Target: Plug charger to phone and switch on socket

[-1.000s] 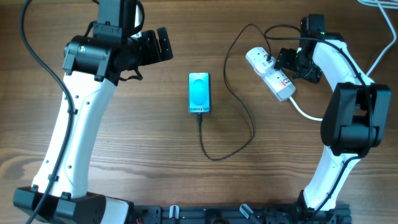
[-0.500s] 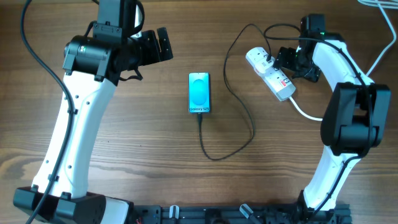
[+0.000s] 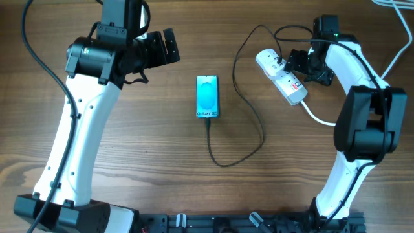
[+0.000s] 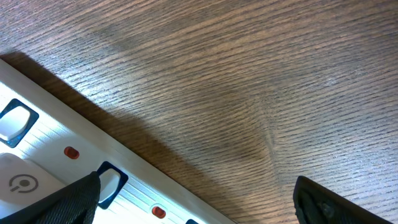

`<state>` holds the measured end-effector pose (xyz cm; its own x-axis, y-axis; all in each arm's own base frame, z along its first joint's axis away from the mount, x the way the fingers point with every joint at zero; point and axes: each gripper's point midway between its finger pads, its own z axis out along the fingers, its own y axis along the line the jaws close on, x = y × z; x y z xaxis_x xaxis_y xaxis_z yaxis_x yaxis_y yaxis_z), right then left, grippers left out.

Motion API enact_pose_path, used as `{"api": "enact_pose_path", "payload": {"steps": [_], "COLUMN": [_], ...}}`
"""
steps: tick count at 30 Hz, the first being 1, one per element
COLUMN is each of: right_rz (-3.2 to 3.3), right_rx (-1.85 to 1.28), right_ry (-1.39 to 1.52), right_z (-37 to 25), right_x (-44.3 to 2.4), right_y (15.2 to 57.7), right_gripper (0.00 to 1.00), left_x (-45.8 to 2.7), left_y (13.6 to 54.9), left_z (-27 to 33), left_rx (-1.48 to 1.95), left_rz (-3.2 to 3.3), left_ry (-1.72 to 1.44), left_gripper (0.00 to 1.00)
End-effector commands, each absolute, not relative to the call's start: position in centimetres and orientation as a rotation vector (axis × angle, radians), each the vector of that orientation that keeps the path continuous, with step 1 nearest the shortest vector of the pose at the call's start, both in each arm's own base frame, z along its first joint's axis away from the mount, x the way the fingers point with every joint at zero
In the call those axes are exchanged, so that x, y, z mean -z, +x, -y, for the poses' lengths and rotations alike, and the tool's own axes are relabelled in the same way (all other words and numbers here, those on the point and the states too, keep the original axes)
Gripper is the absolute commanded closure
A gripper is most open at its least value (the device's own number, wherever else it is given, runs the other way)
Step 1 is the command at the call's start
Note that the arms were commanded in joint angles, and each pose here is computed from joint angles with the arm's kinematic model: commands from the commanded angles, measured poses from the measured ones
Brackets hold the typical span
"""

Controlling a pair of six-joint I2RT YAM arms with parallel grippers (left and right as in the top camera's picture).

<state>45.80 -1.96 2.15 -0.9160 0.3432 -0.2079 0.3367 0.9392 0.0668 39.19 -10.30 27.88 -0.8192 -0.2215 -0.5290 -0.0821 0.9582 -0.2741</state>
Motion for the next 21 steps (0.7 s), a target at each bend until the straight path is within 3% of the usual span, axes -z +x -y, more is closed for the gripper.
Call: {"api": "enact_pose_path", "payload": {"steps": [1, 15, 18, 21], "right_rz": [-2.951, -2.988, -2.958, -2.852], "right_rx": [-0.083, -0.102, -0.069, -0.019], "right_ry": [0.482, 0.492, 0.538, 0.61], "right_z": [1.1, 0.8, 1.3, 2.2], "right_x": [-0.3, -0.7, -2.3, -7.0], "right_y": [44.6, 43.6, 43.5, 43.5], "right_gripper": [0.0, 0.0, 0.0, 0.0], "left_x": [-27.4, -27.4, -27.4, -27.4], "left_y": [39.4, 39.4, 39.4, 39.4], "left_z": [9.8, 9.8, 9.8, 9.8], "left_rx": [0.298, 0.298, 0.298, 0.298], "left_rz": [-2.53, -2.53, -2.53, -2.53], "left_ry": [-0.241, -0.241, -0.241, -0.241], "left_gripper": [0.0, 0.0, 0.0, 0.0]}}
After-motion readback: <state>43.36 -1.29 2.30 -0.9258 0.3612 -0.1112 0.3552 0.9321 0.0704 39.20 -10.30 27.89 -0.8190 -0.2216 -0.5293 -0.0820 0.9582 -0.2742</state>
